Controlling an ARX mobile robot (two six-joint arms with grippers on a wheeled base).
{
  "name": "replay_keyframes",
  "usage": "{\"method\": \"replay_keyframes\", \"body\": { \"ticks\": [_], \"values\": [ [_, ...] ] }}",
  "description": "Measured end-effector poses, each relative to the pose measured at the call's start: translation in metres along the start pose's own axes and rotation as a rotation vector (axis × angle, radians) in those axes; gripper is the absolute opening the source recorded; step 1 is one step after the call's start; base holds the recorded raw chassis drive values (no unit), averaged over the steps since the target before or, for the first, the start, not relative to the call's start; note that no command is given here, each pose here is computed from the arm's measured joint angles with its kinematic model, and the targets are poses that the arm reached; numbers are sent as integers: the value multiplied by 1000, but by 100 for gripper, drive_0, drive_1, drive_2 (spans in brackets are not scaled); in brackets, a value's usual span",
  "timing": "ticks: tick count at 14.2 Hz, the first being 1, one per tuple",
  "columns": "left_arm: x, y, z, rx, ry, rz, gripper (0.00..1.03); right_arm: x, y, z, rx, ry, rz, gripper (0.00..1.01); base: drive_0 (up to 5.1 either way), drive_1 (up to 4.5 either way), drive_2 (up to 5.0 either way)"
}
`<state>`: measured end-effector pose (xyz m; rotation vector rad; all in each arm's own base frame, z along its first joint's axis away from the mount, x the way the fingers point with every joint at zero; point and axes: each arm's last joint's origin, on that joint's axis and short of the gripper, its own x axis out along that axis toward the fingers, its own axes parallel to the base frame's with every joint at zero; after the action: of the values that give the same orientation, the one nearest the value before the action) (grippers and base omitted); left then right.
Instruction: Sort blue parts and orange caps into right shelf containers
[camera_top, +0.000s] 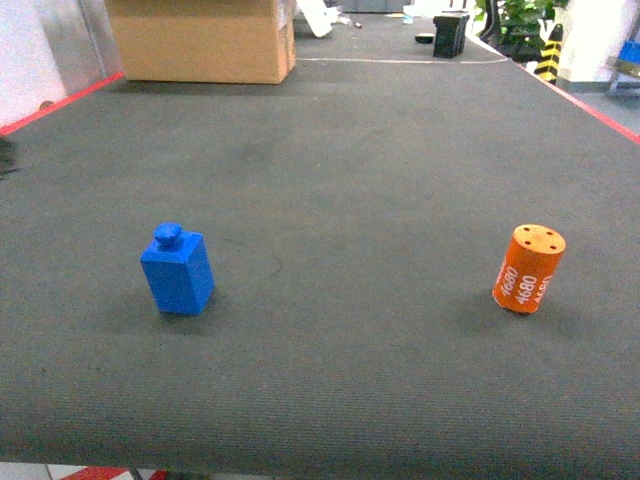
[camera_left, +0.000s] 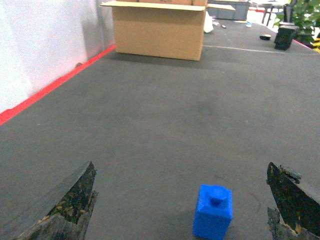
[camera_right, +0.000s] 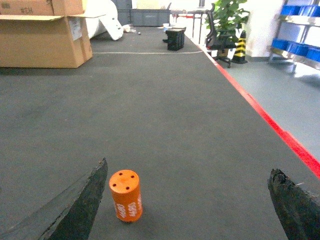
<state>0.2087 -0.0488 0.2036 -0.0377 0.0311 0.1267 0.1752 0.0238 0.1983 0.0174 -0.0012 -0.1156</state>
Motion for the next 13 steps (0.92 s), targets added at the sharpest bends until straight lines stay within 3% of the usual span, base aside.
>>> {"method": "replay_keyframes", "body": {
  "ticks": [2,6,13],
  "values": [
    [50,-23,-15,-3,76,-64,98,54,18,-11,11,65,20,98,0,0,0],
    [108,-39,-53,6,239,-91,98,115,41,-49,16,238,28,98,0,0,0],
    [126,-48,-75,14,303,-114,98,147,52,-85,38,341,25,98,0,0,0]
  ]
}}
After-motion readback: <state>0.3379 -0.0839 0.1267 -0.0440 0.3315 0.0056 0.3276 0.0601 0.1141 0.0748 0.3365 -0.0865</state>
